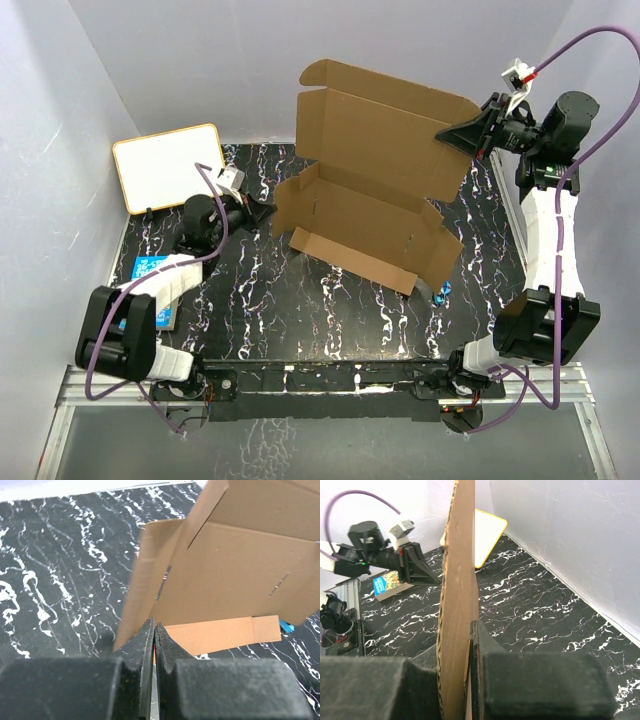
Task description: Fold the paper box
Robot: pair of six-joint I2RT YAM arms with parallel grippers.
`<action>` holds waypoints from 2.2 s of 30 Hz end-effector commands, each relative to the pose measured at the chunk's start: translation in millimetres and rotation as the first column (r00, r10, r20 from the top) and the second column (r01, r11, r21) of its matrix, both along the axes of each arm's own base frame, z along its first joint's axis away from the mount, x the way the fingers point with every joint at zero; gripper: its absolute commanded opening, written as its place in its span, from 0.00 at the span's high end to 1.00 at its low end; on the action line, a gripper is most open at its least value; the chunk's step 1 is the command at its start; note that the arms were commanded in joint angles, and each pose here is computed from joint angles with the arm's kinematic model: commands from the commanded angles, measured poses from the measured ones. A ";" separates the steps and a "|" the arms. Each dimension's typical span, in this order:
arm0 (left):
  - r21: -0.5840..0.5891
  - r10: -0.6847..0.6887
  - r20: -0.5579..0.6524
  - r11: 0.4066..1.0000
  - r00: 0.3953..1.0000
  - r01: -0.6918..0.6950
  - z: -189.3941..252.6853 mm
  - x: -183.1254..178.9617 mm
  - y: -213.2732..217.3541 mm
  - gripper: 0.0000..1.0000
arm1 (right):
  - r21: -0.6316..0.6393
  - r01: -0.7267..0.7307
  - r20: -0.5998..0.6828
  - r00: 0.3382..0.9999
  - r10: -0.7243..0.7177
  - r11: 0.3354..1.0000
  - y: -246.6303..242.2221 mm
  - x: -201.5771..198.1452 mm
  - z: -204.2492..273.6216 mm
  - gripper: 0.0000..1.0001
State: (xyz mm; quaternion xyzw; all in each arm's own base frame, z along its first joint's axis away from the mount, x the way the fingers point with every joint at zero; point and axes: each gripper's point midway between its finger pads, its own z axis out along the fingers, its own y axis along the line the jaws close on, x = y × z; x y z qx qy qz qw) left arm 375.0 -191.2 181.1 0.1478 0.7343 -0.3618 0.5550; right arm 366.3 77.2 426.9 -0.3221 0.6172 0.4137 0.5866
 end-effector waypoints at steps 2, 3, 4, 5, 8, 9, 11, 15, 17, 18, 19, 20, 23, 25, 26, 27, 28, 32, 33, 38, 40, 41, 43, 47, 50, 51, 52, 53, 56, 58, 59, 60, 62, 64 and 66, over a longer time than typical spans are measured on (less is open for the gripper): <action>0.022 -0.071 0.042 0.997 0.997 0.070 17.9 -30.6 -8.8 1.00 | -0.034 0.053 0.060 0.997 -0.050 0.998 -4.8 4.7 -0.4 0.92; 0.029 -0.073 0.038 0.997 0.997 0.072 16.8 -33.1 -8.6 1.00 | -0.036 0.055 0.058 0.997 -0.052 0.998 -5.4 5.4 -2.1 0.92; 0.037 -0.077 0.034 0.996 0.996 0.076 15.4 -35.8 -9.0 1.00 | -0.038 0.055 0.059 0.997 -0.053 0.998 -5.4 5.9 -2.8 0.92; 0.046 -0.077 0.032 0.996 0.997 0.075 14.0 -37.0 -8.7 1.00 | -0.039 0.054 0.058 0.997 -0.052 0.998 -5.4 6.3 -4.0 0.92; 0.065 -0.036 0.010 0.997 0.999 0.035 6.3 -35.5 -2.7 1.00 | -0.042 0.045 0.060 0.997 -0.042 0.998 -4.8 5.2 -6.4 0.92; 0.075 0.000 -0.002 0.997 1.000 0.000 2.6 -32.5 1.9 1.00 | -0.044 0.041 0.062 0.997 -0.039 0.998 -4.5 4.4 -6.4 0.92; 0.099 0.069 -0.026 0.993 0.997 -0.066 -3.5 -26.9 11.7 0.82 | -0.049 0.029 0.073 0.997 -0.026 0.998 -3.2 1.3 -5.3 0.92; 0.105 0.110 -0.003 0.988 0.994 -0.110 6.1 -16.4 18.1 0.42 | -0.065 -0.010 0.111 0.994 0.017 0.998 0.8 -8.3 0.1 0.92; 0.103 0.093 0.011 0.990 0.996 -0.093 10.5 -11.3 14.9 0.32 | -0.084 -0.062 0.147 0.986 0.074 0.995 4.9 -17.3 4.2 0.92; 0.100 0.085 0.016 0.991 0.996 -0.086 12.1 -8.0 13.3 0.29 | -0.096 -0.087 0.167 0.981 0.102 0.992 7.7 -22.6 6.1 0.92; 0.098 0.075 0.016 0.992 0.997 -0.077 12.0 -5.1 11.0 0.28 | -0.114 -0.116 0.193 0.972 0.137 0.987 10.6 -28.7 7.7 0.92; 0.094 0.062 0.015 0.994 0.998 -0.063 11.8 -2.3 8.0 0.27 | -0.132 -0.145 0.214 0.962 0.171 0.981 13.1 -34.9 8.0 0.92; 0.073 0.030 -0.012 0.997 0.999 -0.029 4.0 5.1 -0.8 0.27 | -0.159 -0.200 0.231 0.945 0.233 0.967 15.9 -45.2 4.5 0.92; 0.065 0.020 -0.030 0.998 0.999 -0.018 -3.6 8.3 -4.0 0.27 | -0.157 -0.206 0.226 0.944 0.238 0.966 17.2 -48.6 0.0 0.92; 0.062 0.016 -0.037 0.998 0.999 -0.013 -7.9 9.2 -5.3 0.28 | -0.154 -0.207 0.221 0.946 0.238 0.966 17.7 -50.1 -1.8 0.92; 0.062 0.018 -0.039 0.998 0.999 -0.016 -10.6 10.0 -5.0 0.28 | -0.148 -0.203 0.212 0.949 0.232 0.968 17.9 -50.5 -4.1 0.92; 0.064 0.022 -0.043 0.998 0.999 -0.019 -13.8 10.3 -4.4 0.29 | -0.140 -0.198 0.201 0.954 0.224 0.970 18.2 -50.5 -5.2 0.92; 0.091 0.048 -0.053 0.995 0.997 -0.043 -22.0 10.5 0.9 0.32 | -0.109 -0.169 0.160 0.969 0.186 0.979 17.7 -47.7 -5.4 0.92; 0.094 0.047 -0.055 0.995 0.997 -0.042 -23.0 10.0 1.2 0.35 | -0.101 -0.164 0.148 0.973 0.178 0.981 17.4 -46.6 -5.5 0.92; 0.090 0.027 -0.058 0.996 0.998 -0.022 -20.5 14.3 -3.0 0.57 | -0.044 -0.122 0.073 0.989 0.125 0.992 14.3 -33.6 -3.8 0.92; 0.088 0.026 -0.047 0.996 0.999 -0.022 -12.6 20.9 -4.9 0.58 | -0.009 -0.094 0.035 0.995 0.094 0.996 12.2 -24.5 -1.6 0.92; 0.091 0.038 -0.050 0.995 0.998 -0.033 -8.9 25.8 -3.8 0.56 | 0.004 -0.079 0.021 0.997 0.079 0.997 10.5 -19.8 0.2 0.92; 0.086 0.092 -0.078 0.993 0.993 -0.085 2.2 35.6 3.4 0.46 | 0.030 -0.037 0.005 0.999 0.037 0.999 7.1 -9.9 7.5 0.92; 0.015 0.221 -0.142 0.975 0.965 -0.221 40.9 37.0 29.2 0.30 | 0.066 0.037 0.003 0.999 -0.037 0.997 -2.3 9.1 28.6 0.92; -0.069 0.313 -0.156 0.943 0.937 -0.327 83.5 18.6 48.1 0.22 | 0.093 0.079 0.013 0.997 -0.080 0.993 -7.6 19.5 48.3 0.92; -0.114 0.317 -0.160 0.935 0.935 -0.336 94.9 11.2 48.8 0.21 | 0.104 0.090 0.010 0.996 -0.092 0.991 -8.9 23.0 52.5 0.92; -0.169 0.296 -0.161 0.932 0.942 -0.321 105.4 3.9 45.6 0.20 | 0.113 0.102 0.010 0.995 -0.103 0.988 -10.1 25.7 56.0 0.92; -0.237 0.263 -0.169 0.925 0.950 -0.298 116.5 -3.3 40.2 0.20 | 0.122 0.110 0.006 0.994 -0.112 0.986 -11.0 27.8 58.3 0.92; -0.449 0.087 -0.217 0.876 0.972 -0.179 139.4 -22.3 8.4 0.21 | 0.158 0.126 -0.021 0.992 -0.124 0.979 -11.8 30.2 58.2 0.92; -0.531 -0.010 -0.251 0.837 0.968 -0.129 142.7 -32.6 -18.5 0.21 | 0.196 0.125 -0.052 0.992 -0.117 0.973 -10.7 28.5 53.8 0.92; -0.557 -0.052 -0.254 0.824 0.966 -0.102 146.3 -39.1 -35.9 0.21 | 0.217 0.125 -0.074 0.991 -0.111 0.968 -9.8 27.3 50.7 0.92; -0.569 -0.067 -0.255 0.817 0.965 -0.094 149.5 -41.7 -46.4 0.21 | 0.231 0.127 -0.087 0.990 -0.109 0.965 -9.7 26.5 47.6 0.92; -0.594 -0.083 -0.253 0.800 0.964 -0.087 156.6 -44.7 -63.6 0.19 | 0.274 0.139 -0.151 0.983 -0.100 0.952 -9.5 24.9 41.6 0.92; -0.615 -0.097 -0.274 0.782 0.957 -0.097 159.8 -44.9 -80.2 0.17 | 0.304 0.150 -0.199 0.976 -0.091 0.941 -9.2 24.2 35.1 0.92; -0.634 -0.114 -0.294 0.767 0.949 -0.104 161.4 -43.4 -94.1 0.16 | 0.338 0.159 -0.246 0.966 -0.076 0.928 -8.7 23.4 26.9 0.92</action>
